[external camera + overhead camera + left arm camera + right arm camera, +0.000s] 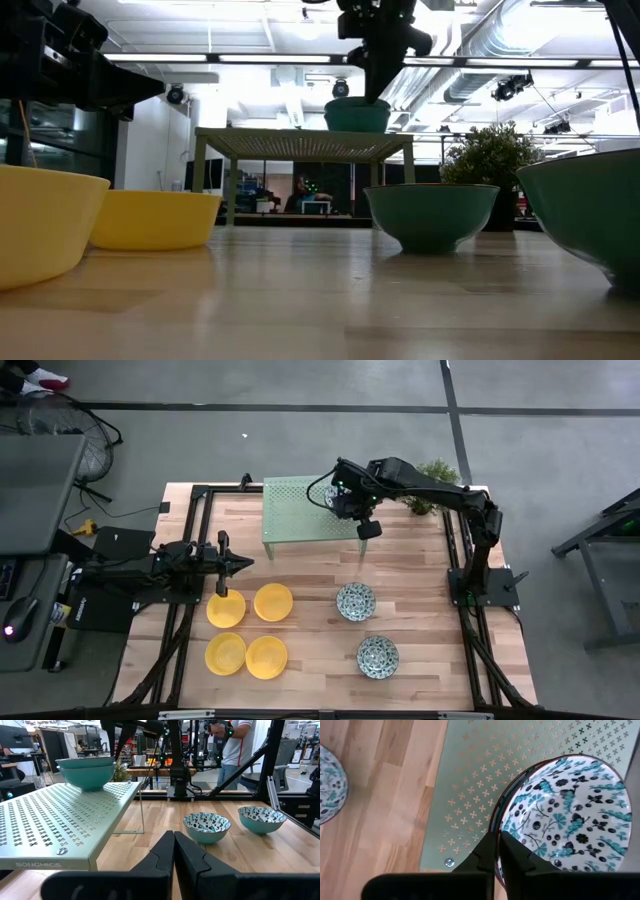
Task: Pick & Place Mini bowls
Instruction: Stack the blue patterned bowl on top of the other blue patterned bowl on the shelf
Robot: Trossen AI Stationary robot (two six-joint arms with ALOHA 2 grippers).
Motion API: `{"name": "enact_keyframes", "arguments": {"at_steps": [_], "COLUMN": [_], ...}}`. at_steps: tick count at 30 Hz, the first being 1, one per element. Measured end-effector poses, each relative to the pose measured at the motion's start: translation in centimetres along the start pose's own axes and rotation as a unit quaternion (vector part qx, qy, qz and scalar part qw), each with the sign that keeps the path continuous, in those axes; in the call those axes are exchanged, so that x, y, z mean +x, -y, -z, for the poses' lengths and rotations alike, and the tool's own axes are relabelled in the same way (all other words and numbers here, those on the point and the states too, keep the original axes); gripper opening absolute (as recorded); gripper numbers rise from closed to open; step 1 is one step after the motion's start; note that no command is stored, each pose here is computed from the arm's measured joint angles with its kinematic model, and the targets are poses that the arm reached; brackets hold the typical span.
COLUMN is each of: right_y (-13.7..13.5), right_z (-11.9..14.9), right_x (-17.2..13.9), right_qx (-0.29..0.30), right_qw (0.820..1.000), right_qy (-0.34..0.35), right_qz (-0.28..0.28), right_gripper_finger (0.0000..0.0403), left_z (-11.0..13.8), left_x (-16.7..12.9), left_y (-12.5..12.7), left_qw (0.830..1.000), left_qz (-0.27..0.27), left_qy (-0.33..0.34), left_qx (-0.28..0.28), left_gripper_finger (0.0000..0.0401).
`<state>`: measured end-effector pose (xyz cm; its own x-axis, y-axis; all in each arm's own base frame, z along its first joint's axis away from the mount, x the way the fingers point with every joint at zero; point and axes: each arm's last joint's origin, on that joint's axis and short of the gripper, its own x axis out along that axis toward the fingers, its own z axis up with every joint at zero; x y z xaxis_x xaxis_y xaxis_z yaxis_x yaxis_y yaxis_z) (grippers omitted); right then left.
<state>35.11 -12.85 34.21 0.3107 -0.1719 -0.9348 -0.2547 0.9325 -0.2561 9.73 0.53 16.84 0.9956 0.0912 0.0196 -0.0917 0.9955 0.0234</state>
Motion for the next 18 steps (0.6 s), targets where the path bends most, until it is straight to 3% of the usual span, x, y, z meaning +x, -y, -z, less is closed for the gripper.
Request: {"name": "enact_keyframes", "arguments": {"at_steps": [18], "right_y": [0.06], "right_z": [-0.17], "right_x": [-0.32], "right_qx": [0.0], "right_qw": [1.0], "right_qy": [0.002], "right_qz": [0.025], "right_gripper_finger": [0.0091], "left_z": [0.0], "left_x": [0.0], "left_y": [0.0], "left_qw": [1.0], "left_qz": [0.0], "left_qy": [0.0], "left_qx": [0.0], "left_gripper_finger": [0.0007]}}
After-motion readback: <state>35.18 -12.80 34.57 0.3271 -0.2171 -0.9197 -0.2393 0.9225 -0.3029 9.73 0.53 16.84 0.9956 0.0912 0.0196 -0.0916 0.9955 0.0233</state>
